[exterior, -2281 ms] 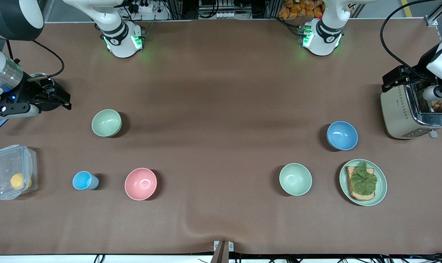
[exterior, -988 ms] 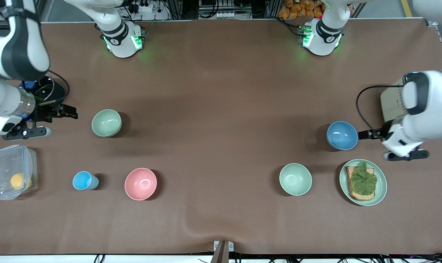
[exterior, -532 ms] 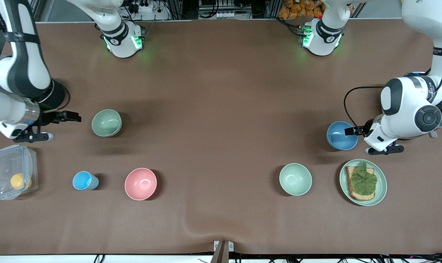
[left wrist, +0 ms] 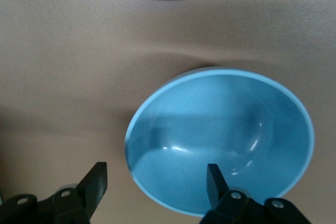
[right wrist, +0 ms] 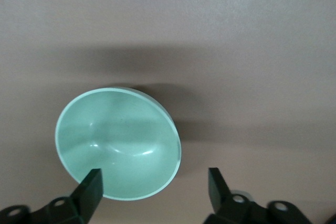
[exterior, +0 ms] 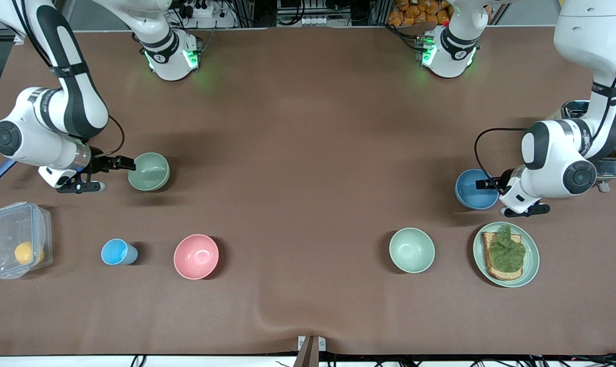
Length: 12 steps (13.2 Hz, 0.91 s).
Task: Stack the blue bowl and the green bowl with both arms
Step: 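Grasp the green bowl with the right gripper while the left gripper grasps the blue bowl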
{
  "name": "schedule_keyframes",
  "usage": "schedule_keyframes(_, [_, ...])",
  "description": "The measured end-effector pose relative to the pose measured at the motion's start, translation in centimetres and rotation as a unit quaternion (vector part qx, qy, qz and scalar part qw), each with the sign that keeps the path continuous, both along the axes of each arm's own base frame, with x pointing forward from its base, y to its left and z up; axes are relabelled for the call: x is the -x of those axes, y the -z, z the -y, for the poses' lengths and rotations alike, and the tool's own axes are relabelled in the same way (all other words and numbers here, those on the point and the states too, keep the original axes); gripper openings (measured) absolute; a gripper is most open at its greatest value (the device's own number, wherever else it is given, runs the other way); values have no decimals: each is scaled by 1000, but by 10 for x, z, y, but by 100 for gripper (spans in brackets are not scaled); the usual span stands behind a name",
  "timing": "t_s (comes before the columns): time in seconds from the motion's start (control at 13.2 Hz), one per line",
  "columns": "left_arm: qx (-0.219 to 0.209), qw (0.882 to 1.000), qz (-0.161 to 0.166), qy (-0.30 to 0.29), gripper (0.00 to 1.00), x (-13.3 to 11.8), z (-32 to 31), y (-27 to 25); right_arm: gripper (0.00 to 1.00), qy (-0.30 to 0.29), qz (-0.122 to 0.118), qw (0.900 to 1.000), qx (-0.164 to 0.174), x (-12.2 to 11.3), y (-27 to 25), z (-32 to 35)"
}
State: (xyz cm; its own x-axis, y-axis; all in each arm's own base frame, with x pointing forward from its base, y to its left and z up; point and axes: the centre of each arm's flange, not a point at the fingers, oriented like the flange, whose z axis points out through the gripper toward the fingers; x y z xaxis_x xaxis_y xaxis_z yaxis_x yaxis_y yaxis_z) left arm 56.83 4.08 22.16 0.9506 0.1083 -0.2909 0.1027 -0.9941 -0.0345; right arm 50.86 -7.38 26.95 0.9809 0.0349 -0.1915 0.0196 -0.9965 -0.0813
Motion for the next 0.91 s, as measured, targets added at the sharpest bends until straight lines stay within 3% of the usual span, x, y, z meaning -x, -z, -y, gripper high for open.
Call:
schedule_keyframes(0.15, [0, 1000, -1, -4, 85, 0, -5, 2, 84, -8, 16, 1000, 1, 6, 19, 4])
schedule_keyframes(0.38, [0, 1000, 4, -10, 79, -1, -11, 5, 76, -4, 16, 1000, 0, 17, 52, 21])
schedule_keyframes(0.61, [0, 1000, -2, -12, 71, 1, -13, 14, 41, -4, 11, 1000, -2, 19, 64, 24])
schedule_keyframes(0.84, [1, 1000, -1, -10, 37, -1, -12, 15, 4, 5, -5, 1000, -8, 21, 65, 19])
schedule_keyframes(0.91, [1, 1000, 0, -9, 25, -2, -11, 15, 4, 21, -20, 999, -12, 22, 63, 13])
